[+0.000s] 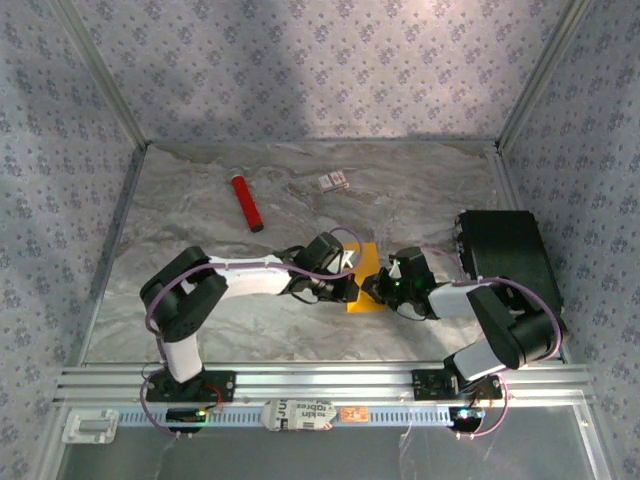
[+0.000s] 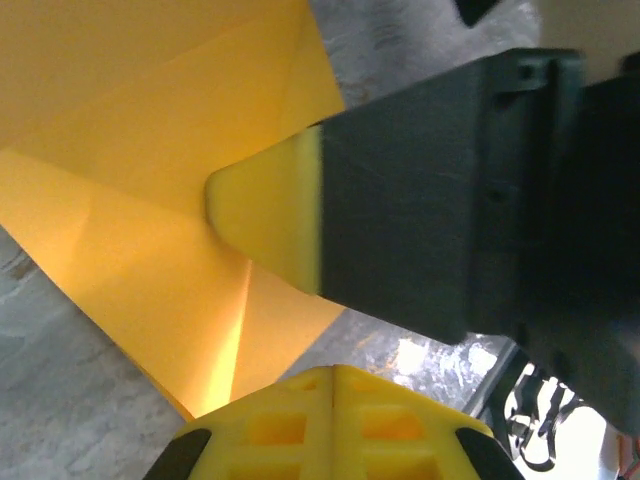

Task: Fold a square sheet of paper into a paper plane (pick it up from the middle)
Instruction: Fold the triangle a second time at the center of the table.

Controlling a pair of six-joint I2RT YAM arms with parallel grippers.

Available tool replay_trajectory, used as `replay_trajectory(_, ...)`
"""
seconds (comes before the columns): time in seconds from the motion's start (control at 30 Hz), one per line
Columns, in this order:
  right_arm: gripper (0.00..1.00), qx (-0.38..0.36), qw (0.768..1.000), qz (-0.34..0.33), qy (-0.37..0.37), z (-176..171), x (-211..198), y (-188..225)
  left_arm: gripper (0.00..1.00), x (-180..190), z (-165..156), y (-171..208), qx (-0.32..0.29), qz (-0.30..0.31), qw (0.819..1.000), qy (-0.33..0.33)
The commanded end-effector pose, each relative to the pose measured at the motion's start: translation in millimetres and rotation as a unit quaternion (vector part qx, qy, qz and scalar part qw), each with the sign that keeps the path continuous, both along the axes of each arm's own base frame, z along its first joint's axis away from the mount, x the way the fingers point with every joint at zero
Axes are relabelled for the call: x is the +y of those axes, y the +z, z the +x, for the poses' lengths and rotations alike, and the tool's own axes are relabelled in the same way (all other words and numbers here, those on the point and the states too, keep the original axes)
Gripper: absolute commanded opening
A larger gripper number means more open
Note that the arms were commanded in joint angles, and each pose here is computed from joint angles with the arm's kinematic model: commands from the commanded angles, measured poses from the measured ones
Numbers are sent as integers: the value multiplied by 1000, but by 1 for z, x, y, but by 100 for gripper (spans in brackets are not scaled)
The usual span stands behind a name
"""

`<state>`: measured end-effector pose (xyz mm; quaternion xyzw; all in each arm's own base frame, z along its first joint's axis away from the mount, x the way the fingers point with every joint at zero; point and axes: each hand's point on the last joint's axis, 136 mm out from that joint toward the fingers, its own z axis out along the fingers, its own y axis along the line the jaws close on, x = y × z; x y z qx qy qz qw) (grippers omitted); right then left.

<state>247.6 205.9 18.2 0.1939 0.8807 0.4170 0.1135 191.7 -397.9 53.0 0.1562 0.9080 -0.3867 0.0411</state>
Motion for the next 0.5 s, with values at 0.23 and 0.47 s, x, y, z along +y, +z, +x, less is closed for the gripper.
replay_trajectory(0.23, 1, 59, 997, -51, -28, -15, -22, -30, 3, 17, -19, -43, 44, 52, 998, -6)
replay_trajectory(0.47, 1, 59, 996, -52, -29, -15, -22, -31, 3, 42, -37, -52, 54, 67, 996, -2)
